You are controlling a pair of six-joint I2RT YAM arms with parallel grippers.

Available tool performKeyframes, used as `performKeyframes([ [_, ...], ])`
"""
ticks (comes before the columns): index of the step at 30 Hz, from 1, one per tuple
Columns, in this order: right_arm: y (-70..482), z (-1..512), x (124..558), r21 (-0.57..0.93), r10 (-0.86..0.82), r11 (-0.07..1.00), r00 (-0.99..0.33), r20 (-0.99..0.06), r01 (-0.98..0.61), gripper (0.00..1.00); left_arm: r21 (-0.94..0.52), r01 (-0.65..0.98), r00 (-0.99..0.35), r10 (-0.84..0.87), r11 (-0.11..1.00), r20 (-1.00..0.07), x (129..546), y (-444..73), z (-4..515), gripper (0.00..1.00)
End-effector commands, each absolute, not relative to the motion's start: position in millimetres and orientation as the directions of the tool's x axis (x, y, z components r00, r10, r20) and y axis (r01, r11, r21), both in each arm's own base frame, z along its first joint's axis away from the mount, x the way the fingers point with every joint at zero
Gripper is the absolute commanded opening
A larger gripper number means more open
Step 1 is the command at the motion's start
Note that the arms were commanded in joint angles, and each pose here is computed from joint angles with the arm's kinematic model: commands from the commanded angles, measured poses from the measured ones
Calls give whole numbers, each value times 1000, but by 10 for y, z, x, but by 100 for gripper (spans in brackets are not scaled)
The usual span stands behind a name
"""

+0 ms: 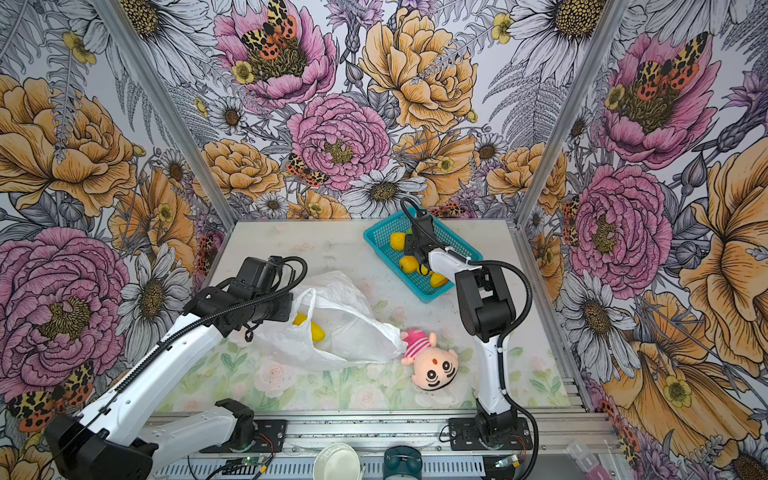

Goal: Untie the knot of the plastic bag and take out the fruit
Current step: 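Lower the apple into the teal basket and open the right gripper, then move the right gripper back over the bag opening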

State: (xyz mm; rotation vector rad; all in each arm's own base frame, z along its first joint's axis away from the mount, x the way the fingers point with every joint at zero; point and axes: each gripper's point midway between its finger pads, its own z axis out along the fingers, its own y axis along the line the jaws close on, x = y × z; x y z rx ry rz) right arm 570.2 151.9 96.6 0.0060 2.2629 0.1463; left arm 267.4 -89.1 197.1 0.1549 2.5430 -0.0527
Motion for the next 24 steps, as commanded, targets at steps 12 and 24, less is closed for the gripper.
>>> performKeyframes([
  [12, 1386, 1401, 5494, 114, 70, 993, -607, -791, -34, 77, -24, 128, -818, 92, 991, -568, 2708, -911, 1982, 0],
  [24, 1531, 2642, 4205, 238, 131, 929, -346, -929, -285, 84, -27, 128, -817, 90, 991, -570, 2702, -911, 1991, 0],
])
